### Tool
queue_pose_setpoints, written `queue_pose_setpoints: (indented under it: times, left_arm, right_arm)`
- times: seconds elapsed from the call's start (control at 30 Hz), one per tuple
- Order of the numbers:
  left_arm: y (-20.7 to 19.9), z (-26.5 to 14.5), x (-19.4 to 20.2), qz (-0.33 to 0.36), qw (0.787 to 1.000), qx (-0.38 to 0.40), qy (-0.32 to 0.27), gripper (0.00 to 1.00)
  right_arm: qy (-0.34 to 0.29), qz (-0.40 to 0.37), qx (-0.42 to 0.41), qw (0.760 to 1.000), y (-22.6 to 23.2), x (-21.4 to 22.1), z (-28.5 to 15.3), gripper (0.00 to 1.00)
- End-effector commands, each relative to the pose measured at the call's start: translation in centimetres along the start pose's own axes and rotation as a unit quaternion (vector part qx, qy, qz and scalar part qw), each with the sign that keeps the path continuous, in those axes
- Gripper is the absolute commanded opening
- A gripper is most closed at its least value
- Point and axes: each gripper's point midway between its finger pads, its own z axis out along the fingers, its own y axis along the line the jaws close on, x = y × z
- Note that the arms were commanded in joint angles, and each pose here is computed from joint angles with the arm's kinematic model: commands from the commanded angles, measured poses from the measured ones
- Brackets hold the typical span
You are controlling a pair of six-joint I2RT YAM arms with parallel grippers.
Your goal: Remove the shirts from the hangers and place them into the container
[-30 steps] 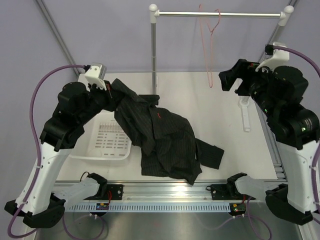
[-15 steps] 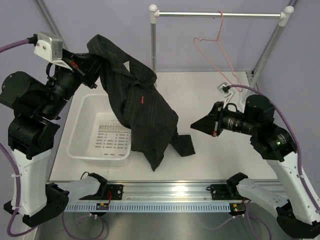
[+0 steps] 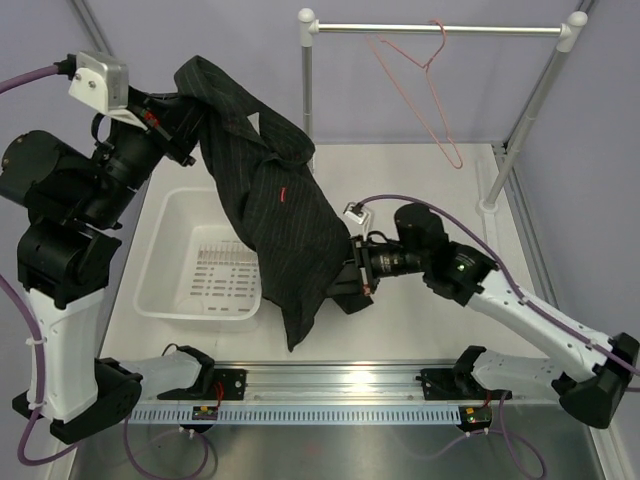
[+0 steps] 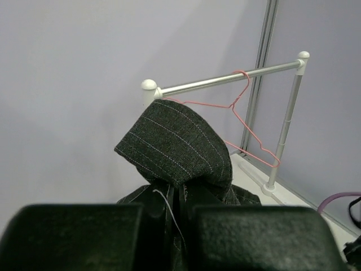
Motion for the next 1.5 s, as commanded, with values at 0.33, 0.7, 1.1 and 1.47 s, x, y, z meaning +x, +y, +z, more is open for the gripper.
queue_pose_setpoints:
  times: [0.33, 0.7, 1.1, 1.47]
  left_arm:
    - [-2.0, -4.9, -9.6, 0.029, 0.99, 0.031, -0.136, 0.0]
    - [-2.8, -7.2, -11.1, 0.03, 0.987, 0.044, -0.15, 0.0]
    - [1.5, -7.0, -0.5, 0.018, 0.998, -0.063, -0.012, 0.0]
    - [8.9, -10.1, 16.0, -0.059, 0.938, -0.305, 0.151, 0.0]
  right_arm:
    - [0.042, -0.004, -0.045, 0.998, -0.9, -2.6, 9.2, 0.0]
    - [0.178, -0.061, -0.186, 0.964, 6.1, -2.1, 19.4, 0.0]
    - [0.246, -0.014, -0.312, 0.917, 8.2, -4.0, 25.0, 0.0]
    - [0.198, 0.022, -0.199, 0.959, 1.8, -4.3, 27.2, 0.0]
